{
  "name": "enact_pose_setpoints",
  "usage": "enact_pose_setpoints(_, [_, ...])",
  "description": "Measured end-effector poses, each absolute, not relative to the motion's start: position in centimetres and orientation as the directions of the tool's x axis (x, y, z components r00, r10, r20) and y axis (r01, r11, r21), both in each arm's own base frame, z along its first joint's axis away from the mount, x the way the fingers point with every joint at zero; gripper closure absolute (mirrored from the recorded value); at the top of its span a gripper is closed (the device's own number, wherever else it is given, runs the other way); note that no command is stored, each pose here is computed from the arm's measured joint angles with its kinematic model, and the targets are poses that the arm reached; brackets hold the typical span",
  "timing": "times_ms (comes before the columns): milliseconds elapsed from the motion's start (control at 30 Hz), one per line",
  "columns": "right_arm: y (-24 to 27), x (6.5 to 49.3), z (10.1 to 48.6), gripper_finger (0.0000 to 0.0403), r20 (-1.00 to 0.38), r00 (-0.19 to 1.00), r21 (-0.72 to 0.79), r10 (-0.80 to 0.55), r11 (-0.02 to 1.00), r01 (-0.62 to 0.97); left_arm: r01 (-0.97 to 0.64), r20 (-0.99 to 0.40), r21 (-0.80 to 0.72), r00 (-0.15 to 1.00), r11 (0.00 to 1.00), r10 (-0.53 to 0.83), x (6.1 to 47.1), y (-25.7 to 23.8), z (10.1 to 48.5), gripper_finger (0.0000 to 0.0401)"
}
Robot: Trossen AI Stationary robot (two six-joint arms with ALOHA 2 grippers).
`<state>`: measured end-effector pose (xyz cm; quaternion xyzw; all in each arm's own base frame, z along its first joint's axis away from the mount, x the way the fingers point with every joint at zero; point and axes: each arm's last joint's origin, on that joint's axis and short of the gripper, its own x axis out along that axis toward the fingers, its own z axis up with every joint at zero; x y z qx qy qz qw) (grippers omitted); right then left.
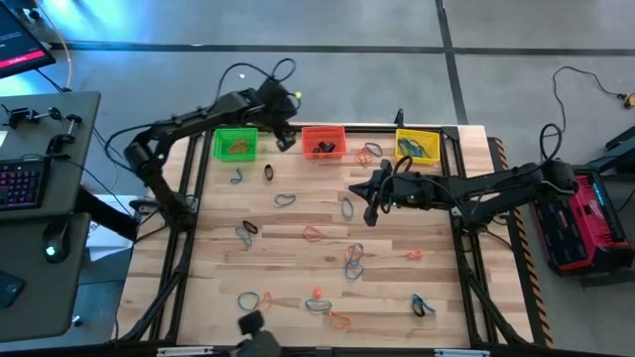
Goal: Sort rubber bands into baskets
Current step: Put the black rubber band into the orange bin
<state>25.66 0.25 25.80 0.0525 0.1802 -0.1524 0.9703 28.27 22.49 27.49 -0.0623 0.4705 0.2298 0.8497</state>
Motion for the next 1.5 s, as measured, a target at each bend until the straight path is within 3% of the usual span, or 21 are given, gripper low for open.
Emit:
enact_pose_setpoints(367, [0.2, 25.6, 25.6, 0.0403, -0.384, 0.881, 0.057, -0.277, 0.945, 0.322, -0.335, -0.844, 0.072, 0.482, 0.94, 0.236, 33.4, 23.9, 25.6, 0.0401])
enact_pose_setpoints(833, [0.2, 25.6, 25.6, 0.0403, -0.388, 0.878, 0.053, -0.282, 0.944, 0.326, -0.297, -0.89, 0.077, 0.41, 0.952, 0.2, 35.1, 25.3, 20.5, 0.0401])
enact_pose_setpoints(1233, [-0.2, 25.5, 25.4, 0.0403, -0.402, 0.865, 0.045, -0.299, 0.937, 0.345, -0.279, -0.892, 0.097, 0.4, 0.955, 0.208, 35.4, 25.6, 19.6, 0.04])
enact_pose_setpoints(1500, [-0.6, 25.4, 25.2, 0.0403, -0.424, 0.849, 0.043, -0.314, 0.93, 0.365, -0.263, -0.893, 0.109, 0.397, 0.959, 0.211, 35.4, 25.5, 19.6, 0.0354])
